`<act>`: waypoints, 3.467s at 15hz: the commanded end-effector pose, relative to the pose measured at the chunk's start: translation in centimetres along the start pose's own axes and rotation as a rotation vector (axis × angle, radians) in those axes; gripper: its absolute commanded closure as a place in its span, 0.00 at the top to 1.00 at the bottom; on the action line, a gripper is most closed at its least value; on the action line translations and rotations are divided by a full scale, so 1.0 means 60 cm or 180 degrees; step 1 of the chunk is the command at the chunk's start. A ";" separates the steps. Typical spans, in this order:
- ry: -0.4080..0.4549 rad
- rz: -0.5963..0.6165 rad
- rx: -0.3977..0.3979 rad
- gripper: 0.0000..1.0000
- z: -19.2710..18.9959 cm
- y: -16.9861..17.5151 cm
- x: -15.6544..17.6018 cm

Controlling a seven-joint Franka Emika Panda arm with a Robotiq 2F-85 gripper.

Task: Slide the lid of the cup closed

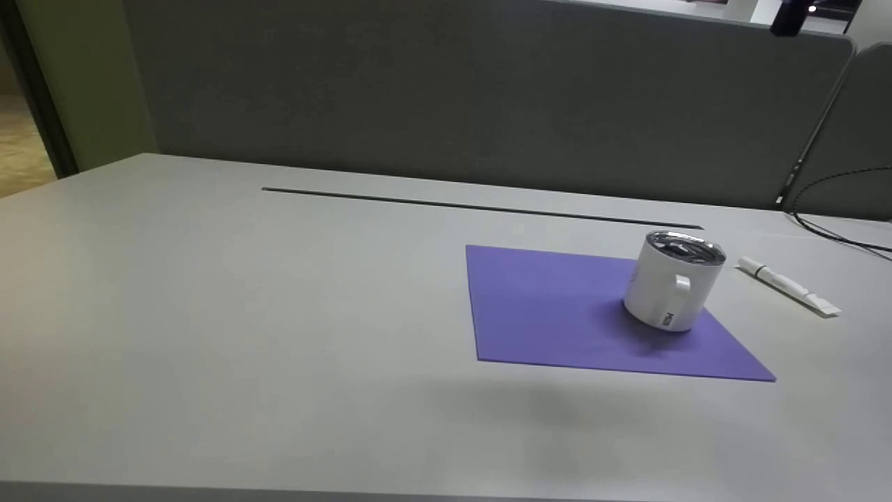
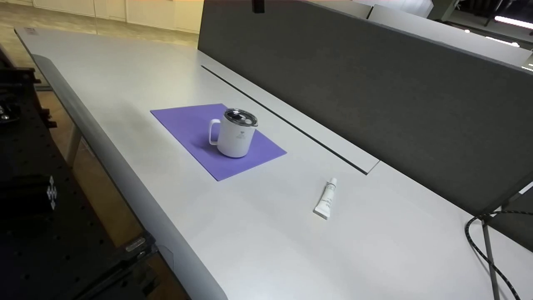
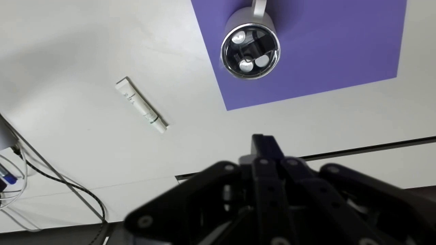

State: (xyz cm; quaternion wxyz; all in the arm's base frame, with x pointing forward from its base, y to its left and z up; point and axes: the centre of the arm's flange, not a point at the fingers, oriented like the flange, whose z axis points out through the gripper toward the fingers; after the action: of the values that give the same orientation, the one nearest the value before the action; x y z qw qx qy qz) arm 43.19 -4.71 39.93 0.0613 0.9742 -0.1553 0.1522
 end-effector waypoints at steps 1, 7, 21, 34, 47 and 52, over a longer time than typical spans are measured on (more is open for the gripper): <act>0.0009 -0.0006 0.0003 0.01 -0.002 -0.001 0.000; 0.0017 -0.0007 0.0004 0.01 -0.004 -0.002 0.000; -0.0184 0.0121 0.0110 0.00 0.216 0.015 0.014; -0.0436 -0.0452 0.0271 0.00 0.334 -0.024 -0.014; -0.0572 -0.0669 0.0165 0.00 0.358 -0.028 -0.023; -0.0563 -0.0667 0.0170 0.00 0.363 -0.033 -0.024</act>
State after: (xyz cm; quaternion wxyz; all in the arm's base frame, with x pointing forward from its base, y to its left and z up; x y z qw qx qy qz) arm 47.91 -6.40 18.96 0.0330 0.9964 -0.0474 0.0615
